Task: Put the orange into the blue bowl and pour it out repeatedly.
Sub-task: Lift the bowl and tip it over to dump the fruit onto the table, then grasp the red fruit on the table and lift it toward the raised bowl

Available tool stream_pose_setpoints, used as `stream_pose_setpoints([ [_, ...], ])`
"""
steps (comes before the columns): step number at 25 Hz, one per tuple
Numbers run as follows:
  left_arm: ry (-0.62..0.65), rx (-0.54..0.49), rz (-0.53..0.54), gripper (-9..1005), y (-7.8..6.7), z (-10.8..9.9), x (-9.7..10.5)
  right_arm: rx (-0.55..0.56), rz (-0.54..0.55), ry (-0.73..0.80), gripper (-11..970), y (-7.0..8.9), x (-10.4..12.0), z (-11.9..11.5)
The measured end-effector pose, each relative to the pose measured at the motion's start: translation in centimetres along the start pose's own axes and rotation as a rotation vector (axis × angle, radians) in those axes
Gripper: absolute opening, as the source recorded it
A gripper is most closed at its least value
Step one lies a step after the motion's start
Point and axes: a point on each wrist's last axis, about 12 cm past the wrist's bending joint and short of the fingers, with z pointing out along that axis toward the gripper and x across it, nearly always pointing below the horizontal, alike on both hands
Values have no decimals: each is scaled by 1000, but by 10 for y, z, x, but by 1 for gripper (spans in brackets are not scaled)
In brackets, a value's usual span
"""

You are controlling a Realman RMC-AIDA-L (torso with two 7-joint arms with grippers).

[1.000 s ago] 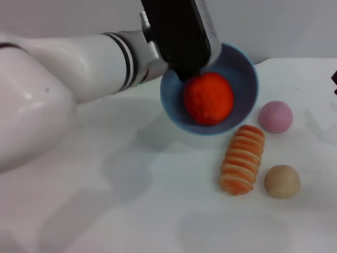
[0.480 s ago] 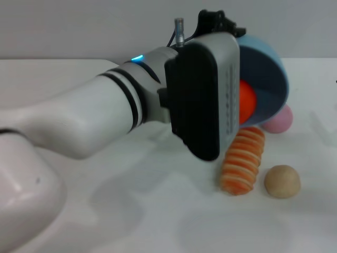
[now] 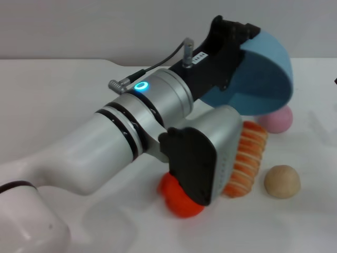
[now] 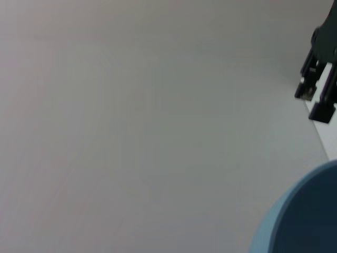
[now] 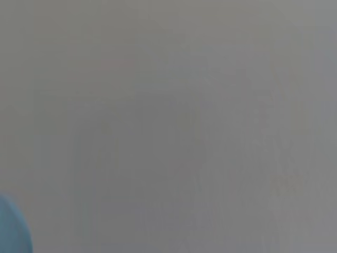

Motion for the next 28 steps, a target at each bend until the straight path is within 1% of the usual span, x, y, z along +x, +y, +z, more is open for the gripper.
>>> stream_pose_setpoints([
  [1,0,0,0,-1,0,0,0,0,21,0,756,0,0,0],
  [2,12,-2,-48,-1,1,0,4,0,21,0,756,0,0,0],
  [4,40,-8,-161,-1,6,0,12,3,84,6,756,-3,-2,1],
  [5,50,-13,-195,-1,9,0,15,1,107,6,756,-5,-3,2],
  [6,84,-14,-333,-1,20,-1,27,-5,137,6,756,-7,-6,4],
  [7,93,-6,-375,-1,23,0,30,-5,137,6,756,-7,-6,4],
  [9,147,54,-559,0,36,3,49,-11,154,4,756,-8,-9,6],
  [10,147,54,-559,0,36,3,49,-15,162,3,756,-9,-10,7],
  [11,226,139,-710,0,44,8,68,-21,170,4,756,-9,-11,8],
  [14,333,250,-843,0,49,15,86,-56,204,29,756,-10,-15,13],
  [16,462,339,-985,0,50,19,106,-102,241,90,756,-11,-19,20],
  [17,462,339,-985,0,50,19,106,-129,261,141,756,-13,-22,25],
  [18,513,363,-1038,0,51,19,115,-146,275,183,756,-15,-24,29],
  [19,577,395,-1103,0,55,19,128,-162,284,232,756,-17,-28,33],
  [20,577,395,-1103,0,55,19,128,-176,295,293,756,-19,-32,37],
  [22,646,417,-1196,0,57,13,148,-187,309,420,756,-25,-43,44],
  [23,649,406,-1221,0,57,11,151,-187,319,473,756,-27,-46,46],
  [25,637,390,-1240,0,57,11,153,-193,326,570,756,-27,-50,52],
  [28,603,340,-1271,-1,57,9,155,-256,293,676,756,-16,-48,63],
])
